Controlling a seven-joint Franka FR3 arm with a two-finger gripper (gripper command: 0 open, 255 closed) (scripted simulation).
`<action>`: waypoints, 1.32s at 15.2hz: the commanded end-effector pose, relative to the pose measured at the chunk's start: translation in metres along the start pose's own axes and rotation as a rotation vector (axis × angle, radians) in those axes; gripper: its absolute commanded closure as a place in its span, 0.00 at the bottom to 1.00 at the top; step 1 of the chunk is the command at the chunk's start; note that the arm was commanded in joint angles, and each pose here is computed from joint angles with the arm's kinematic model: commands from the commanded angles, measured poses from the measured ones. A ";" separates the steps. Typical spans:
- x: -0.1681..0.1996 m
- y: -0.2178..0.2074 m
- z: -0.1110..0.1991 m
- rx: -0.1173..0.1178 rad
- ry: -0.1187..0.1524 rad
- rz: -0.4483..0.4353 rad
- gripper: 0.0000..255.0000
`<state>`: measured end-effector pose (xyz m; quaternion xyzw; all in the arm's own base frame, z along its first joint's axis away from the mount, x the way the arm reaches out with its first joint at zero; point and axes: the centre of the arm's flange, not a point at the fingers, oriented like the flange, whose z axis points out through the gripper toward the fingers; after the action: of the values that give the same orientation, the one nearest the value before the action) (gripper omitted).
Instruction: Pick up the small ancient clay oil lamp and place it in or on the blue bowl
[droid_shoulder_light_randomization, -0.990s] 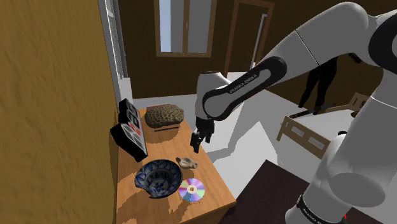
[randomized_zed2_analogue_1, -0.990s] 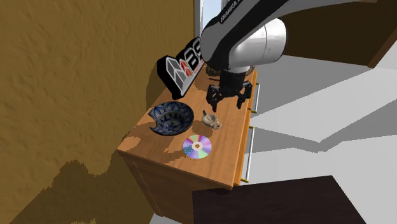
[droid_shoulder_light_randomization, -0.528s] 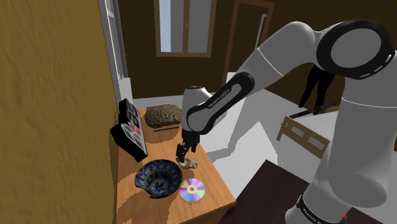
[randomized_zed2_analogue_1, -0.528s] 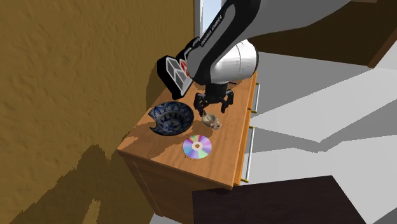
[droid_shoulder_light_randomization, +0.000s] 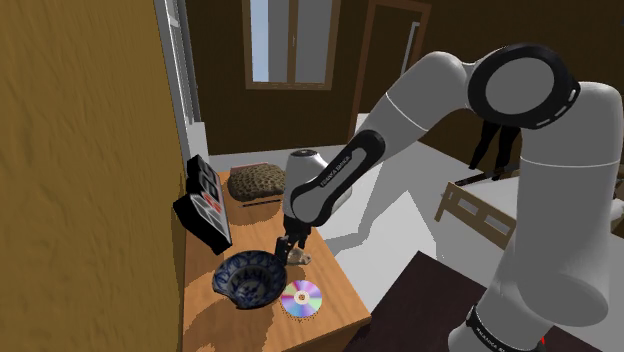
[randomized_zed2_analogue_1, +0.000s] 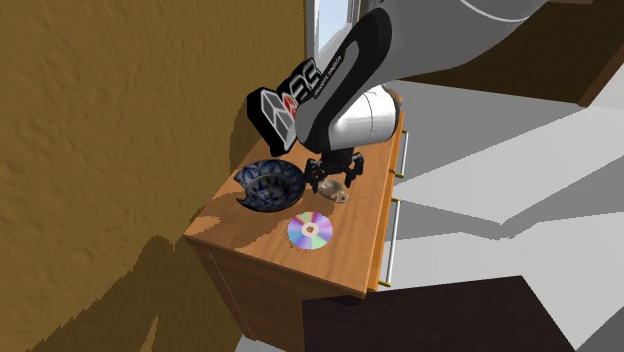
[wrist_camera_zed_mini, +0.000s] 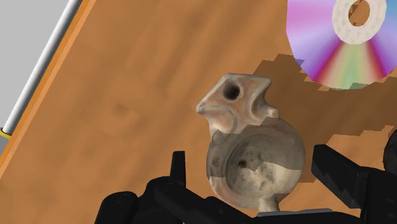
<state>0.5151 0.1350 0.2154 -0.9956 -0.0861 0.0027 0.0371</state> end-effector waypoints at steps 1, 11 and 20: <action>-0.002 -0.004 0.007 0.001 -0.006 -0.005 0.00; 0.001 -0.003 0.007 0.001 -0.006 -0.006 1.00; -0.002 -0.005 -0.009 0.001 -0.006 -0.005 1.00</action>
<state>0.5129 0.1382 0.2197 -0.9954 -0.0884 0.0051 0.0372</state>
